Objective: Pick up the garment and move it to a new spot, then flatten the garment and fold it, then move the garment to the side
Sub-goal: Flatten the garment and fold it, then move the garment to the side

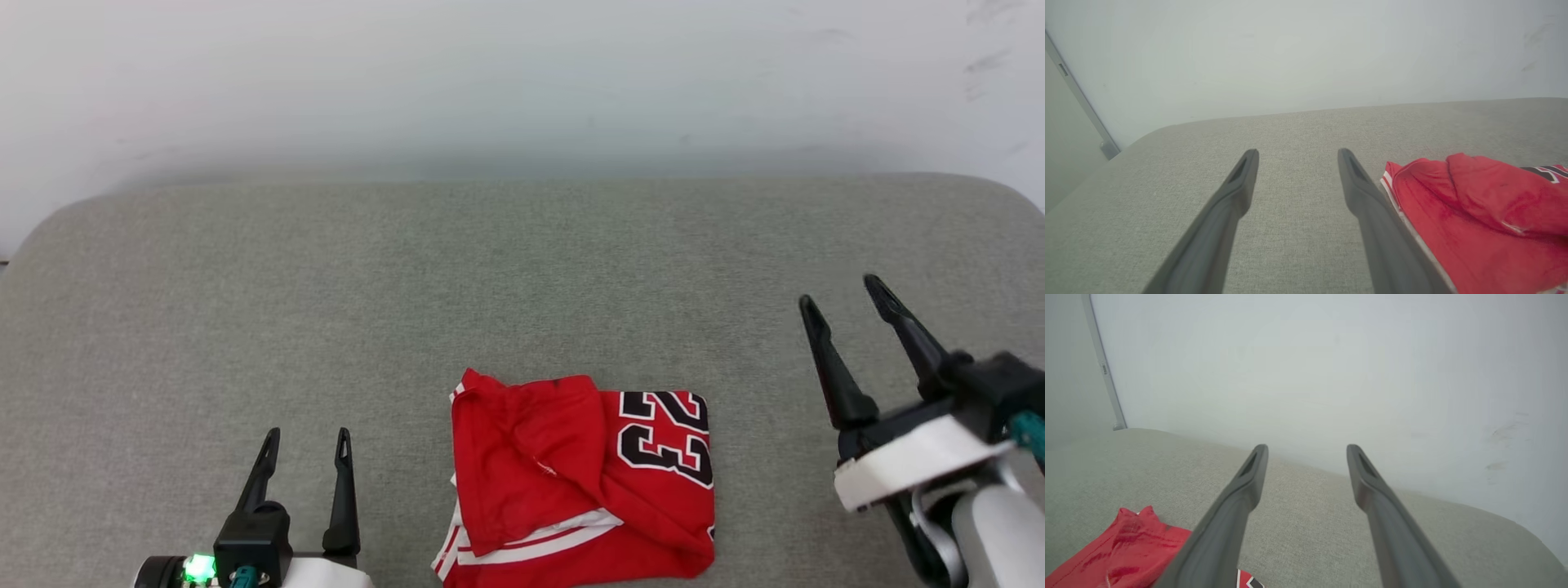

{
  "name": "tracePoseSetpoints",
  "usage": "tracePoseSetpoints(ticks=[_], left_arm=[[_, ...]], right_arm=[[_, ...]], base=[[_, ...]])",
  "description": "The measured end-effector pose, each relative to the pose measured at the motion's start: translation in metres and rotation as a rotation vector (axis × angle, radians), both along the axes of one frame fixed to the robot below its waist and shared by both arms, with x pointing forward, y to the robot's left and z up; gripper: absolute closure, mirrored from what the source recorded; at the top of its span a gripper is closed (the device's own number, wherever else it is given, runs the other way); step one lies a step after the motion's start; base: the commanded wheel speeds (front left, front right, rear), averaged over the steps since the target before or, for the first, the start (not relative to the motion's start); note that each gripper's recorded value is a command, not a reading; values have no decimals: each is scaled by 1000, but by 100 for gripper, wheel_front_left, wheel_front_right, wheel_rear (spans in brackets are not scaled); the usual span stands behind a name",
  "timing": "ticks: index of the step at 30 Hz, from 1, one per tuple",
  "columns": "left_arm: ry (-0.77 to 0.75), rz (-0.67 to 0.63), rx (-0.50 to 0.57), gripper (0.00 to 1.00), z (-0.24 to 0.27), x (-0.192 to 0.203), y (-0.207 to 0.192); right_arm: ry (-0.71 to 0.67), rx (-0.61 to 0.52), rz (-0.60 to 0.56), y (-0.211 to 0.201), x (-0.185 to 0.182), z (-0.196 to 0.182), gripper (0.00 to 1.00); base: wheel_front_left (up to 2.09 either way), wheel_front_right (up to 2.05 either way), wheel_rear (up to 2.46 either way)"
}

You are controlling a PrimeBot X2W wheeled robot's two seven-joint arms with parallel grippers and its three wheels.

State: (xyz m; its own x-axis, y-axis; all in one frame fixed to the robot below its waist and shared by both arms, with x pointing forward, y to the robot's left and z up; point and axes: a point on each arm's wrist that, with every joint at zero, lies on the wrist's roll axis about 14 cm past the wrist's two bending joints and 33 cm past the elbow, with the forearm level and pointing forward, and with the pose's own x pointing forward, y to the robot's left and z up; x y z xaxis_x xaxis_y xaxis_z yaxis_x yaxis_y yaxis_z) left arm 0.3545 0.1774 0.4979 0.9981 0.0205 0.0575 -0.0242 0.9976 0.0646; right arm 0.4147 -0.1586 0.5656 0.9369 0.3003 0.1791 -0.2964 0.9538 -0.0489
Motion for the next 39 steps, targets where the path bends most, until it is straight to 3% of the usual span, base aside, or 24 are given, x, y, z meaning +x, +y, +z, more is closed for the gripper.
tracePoseSetpoints(ticks=[14,25,32,36,39], left_arm=[[-24,-6,4,0,8,-10,-3],[-15,-3,10,0,4,-16,-1],[-8,-2,9,0,2,-17,-1],[3,5,12,0,-1,-17,2],[4,5,11,0,-1,-13,2]], right_arm=[[-1,92,-160,-13,-63,-17,0],[17,85,-188,-13,-77,-23,0],[-14,13,-146,-8,-65,-12,0],[-65,-87,-79,-9,-29,24,0],[-1,-119,-14,2,-7,29,0]], base=[[0,0,0],[0,0,0],[0,0,0],[0,0,0],[0,0,0]])
